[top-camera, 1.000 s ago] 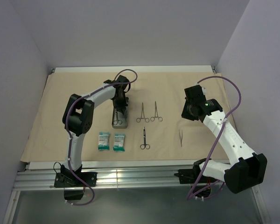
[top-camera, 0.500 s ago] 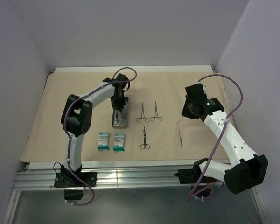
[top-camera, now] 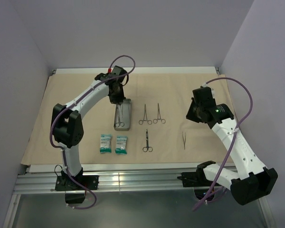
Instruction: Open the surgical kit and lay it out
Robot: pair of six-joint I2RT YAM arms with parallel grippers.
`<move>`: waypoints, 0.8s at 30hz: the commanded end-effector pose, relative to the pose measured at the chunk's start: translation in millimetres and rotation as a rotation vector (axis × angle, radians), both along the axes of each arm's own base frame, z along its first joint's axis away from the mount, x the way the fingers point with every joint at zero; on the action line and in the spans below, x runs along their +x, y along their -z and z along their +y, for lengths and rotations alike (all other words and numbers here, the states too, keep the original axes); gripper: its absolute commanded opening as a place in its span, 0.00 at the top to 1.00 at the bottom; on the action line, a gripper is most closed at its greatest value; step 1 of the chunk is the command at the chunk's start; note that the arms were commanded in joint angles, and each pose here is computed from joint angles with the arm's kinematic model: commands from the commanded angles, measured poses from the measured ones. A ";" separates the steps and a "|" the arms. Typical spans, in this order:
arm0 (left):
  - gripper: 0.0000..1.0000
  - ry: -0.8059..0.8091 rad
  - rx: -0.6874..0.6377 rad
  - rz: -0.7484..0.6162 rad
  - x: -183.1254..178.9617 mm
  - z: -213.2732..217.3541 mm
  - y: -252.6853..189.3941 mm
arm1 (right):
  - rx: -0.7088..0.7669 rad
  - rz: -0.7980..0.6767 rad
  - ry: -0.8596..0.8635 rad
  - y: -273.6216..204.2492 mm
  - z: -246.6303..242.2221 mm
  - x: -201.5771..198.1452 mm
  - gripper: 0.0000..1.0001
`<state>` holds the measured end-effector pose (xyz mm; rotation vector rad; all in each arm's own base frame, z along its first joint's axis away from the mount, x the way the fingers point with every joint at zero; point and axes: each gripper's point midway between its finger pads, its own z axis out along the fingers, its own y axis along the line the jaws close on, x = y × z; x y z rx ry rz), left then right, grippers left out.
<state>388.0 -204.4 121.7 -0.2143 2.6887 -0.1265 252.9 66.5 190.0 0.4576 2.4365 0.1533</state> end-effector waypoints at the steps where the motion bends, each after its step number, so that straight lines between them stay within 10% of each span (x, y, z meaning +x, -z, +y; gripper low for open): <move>1: 1.00 0.087 -0.140 -0.059 -15.4 -49.6 -38.4 | 0.044 -0.053 0.015 -23.1 2.9 -3.4 0.83; 12: 1.00 0.274 -0.377 0.140 -100.3 -215.8 3.1 | 0.109 -0.123 0.067 -23.5 -2.3 -26.8 0.83; 24: 1.00 0.287 -0.427 0.206 -123.6 -282.3 39.0 | 0.118 -0.181 0.071 -30.2 -11.6 -49.3 0.82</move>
